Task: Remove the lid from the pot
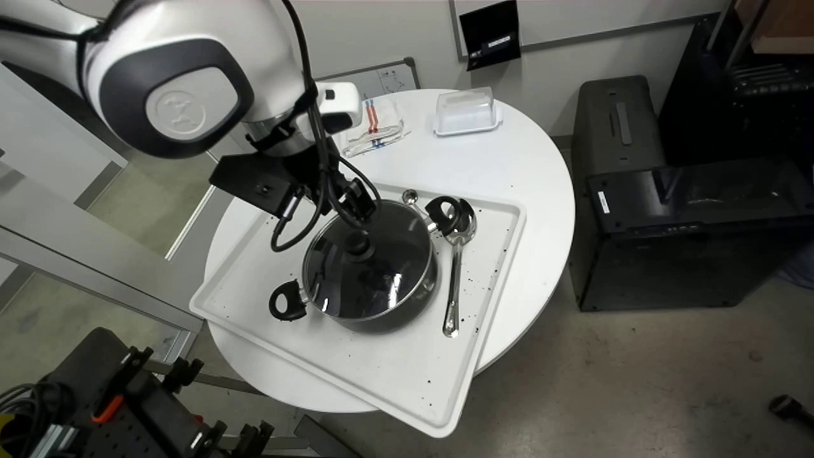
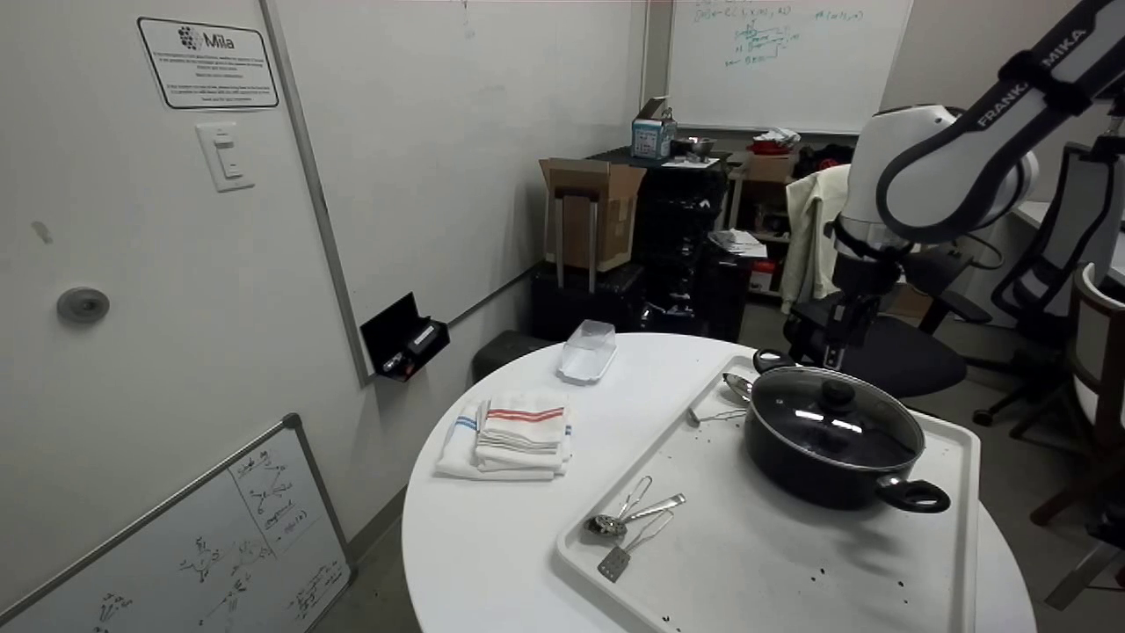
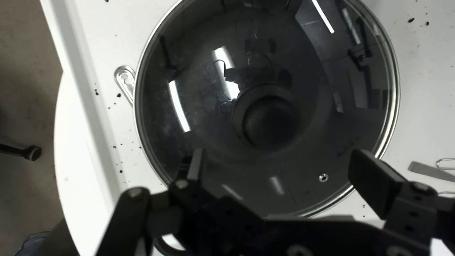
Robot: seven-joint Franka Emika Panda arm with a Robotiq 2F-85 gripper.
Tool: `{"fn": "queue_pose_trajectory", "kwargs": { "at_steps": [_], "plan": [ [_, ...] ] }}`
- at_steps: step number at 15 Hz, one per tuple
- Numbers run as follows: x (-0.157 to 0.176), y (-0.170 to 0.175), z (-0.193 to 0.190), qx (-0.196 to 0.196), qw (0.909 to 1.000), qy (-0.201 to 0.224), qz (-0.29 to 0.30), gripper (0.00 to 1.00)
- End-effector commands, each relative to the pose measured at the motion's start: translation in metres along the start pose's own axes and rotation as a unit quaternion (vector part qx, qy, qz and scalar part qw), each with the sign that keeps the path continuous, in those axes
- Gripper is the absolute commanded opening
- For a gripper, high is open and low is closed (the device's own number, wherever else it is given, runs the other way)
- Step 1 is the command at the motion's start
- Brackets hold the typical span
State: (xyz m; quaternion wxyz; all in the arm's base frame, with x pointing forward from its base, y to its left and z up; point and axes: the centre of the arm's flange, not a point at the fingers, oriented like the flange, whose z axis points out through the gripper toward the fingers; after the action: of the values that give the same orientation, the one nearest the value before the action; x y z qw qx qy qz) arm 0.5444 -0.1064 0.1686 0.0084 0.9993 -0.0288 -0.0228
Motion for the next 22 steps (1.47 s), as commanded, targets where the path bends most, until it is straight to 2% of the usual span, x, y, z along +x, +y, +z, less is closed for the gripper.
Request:
{"fn": "queue_pose_trajectory", "kwargs": {
  "at_steps": [1,9,17,18,19,21,22],
  "plan": [
    [0.006,-0.007,0.023,-0.005,0.9999,0.009,-0.002,1.00],
    [0.004,-0.012,0.053,-0.008,0.9998,0.018,-0.006,1.00],
    [-0.003,-0.010,0.056,-0.007,0.9999,0.012,-0.005,1.00],
    [-0.003,-0.010,0.056,-0.008,0.9999,0.012,-0.003,0.93],
    [-0.003,-0.009,0.056,-0.007,0.9999,0.012,-0.004,0.72],
    [-0.004,-0.009,0.056,-0.008,0.9999,0.011,-0.003,0.68],
    [-0.004,-0.010,0.056,-0.008,0.9999,0.011,-0.004,0.63]
  ]
}}
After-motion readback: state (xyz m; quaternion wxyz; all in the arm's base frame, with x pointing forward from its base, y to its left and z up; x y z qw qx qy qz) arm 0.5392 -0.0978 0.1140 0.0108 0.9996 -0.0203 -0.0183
